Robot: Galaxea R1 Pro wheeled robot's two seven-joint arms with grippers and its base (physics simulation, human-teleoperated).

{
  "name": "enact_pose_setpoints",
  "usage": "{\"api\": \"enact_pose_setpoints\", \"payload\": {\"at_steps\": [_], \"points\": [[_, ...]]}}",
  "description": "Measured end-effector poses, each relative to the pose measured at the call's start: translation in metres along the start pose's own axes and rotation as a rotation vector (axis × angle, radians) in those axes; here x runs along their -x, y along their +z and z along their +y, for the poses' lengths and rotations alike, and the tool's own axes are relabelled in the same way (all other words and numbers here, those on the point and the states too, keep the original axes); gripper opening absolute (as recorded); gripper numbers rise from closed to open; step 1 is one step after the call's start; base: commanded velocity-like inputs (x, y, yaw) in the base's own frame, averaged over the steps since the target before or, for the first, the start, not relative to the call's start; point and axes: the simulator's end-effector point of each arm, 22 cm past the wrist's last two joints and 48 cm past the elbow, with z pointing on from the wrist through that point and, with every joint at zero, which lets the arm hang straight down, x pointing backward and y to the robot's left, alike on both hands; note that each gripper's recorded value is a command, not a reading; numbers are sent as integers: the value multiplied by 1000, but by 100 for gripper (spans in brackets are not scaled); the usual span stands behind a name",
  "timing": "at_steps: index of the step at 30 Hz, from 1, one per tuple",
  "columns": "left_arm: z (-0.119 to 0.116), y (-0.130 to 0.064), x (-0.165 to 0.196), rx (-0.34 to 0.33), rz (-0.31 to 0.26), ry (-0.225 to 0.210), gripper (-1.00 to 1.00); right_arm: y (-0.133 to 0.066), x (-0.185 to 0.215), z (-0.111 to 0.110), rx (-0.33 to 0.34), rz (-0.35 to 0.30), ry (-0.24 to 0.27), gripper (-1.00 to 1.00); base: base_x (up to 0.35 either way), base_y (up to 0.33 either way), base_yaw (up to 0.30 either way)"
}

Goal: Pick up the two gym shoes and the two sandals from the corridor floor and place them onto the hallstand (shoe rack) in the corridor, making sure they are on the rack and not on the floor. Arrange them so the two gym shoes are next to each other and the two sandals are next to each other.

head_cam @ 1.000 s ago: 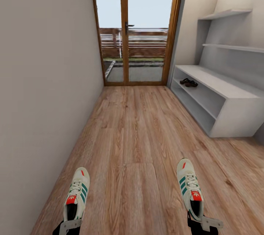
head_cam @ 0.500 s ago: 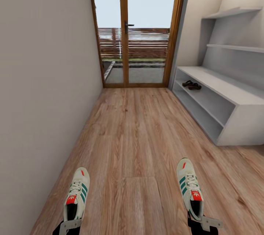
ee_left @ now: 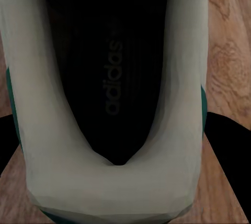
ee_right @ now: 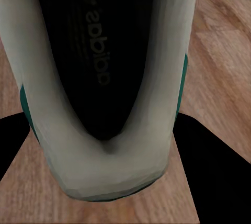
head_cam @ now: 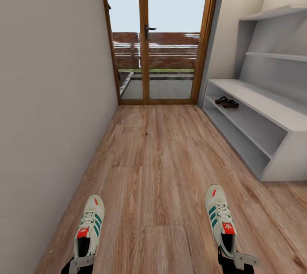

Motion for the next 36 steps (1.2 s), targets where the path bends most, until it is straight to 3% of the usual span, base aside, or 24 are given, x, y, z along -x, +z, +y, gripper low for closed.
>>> {"api": "enact_pose_setpoints", "payload": {"at_steps": [36], "points": [[0,0,0,0,0,0,-100,0,1,2,5,-1,1,-100,340,0,0]]}}
